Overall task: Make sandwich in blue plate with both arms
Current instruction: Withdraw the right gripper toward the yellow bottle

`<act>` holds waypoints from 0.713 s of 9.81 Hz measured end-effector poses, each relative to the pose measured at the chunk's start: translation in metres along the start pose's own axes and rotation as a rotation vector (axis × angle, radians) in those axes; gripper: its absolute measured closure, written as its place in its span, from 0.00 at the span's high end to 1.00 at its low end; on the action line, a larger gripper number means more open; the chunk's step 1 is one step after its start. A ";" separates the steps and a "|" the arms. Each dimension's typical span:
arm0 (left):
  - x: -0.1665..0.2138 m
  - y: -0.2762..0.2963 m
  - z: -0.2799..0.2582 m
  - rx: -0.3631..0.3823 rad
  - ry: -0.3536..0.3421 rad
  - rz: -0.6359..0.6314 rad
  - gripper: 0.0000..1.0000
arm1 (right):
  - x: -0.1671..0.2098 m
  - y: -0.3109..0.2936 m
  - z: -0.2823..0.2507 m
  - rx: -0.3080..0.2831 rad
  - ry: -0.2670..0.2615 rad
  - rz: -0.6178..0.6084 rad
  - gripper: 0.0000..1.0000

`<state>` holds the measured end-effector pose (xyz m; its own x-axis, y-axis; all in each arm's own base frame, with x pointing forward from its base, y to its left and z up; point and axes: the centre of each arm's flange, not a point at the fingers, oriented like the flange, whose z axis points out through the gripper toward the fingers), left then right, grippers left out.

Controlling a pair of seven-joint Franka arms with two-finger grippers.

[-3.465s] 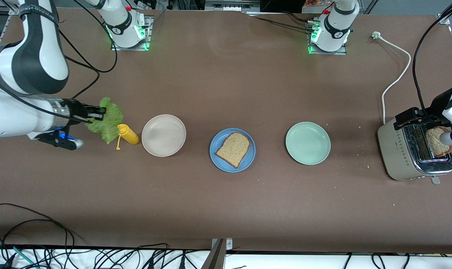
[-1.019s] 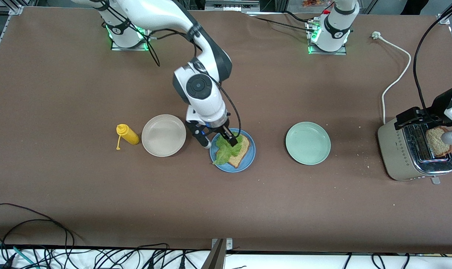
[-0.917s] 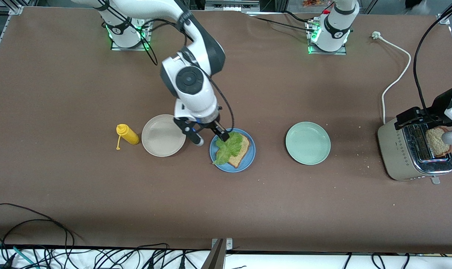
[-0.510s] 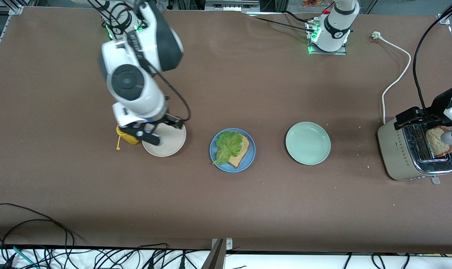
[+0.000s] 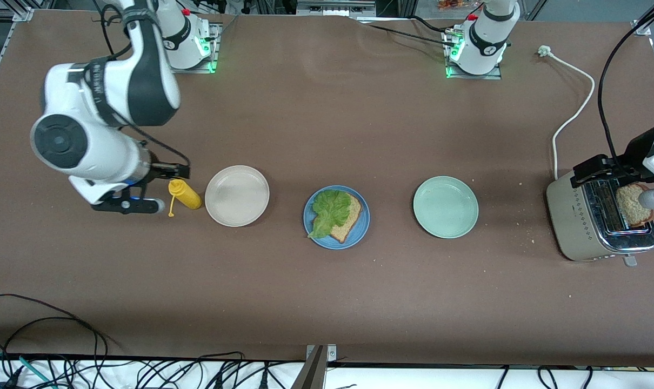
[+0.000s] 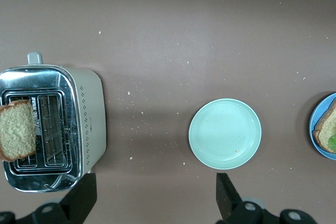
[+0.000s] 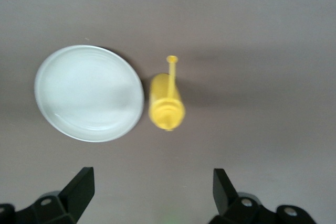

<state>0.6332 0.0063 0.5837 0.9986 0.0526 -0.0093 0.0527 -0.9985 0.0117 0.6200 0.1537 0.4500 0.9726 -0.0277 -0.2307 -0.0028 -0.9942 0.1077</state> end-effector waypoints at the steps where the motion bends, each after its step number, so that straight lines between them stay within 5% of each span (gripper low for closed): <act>1: 0.000 0.000 0.000 0.000 0.000 0.000 1.00 | 0.003 0.034 0.006 -0.002 -0.015 -0.052 1.00; 4: 0.000 0.000 0.000 0.000 0.000 0.001 1.00 | 0.004 0.116 0.024 0.013 -0.019 -0.197 1.00; 7: 0.000 0.002 0.000 -0.001 0.000 0.003 1.00 | 0.013 0.191 0.071 0.129 0.039 -0.329 1.00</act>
<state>0.6331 0.0042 0.5839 0.9987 0.0492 -0.0091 0.0493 -0.9987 0.0123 0.6159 -0.0437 0.3991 0.9345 0.2974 -0.1958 0.2849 -0.9544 -0.0896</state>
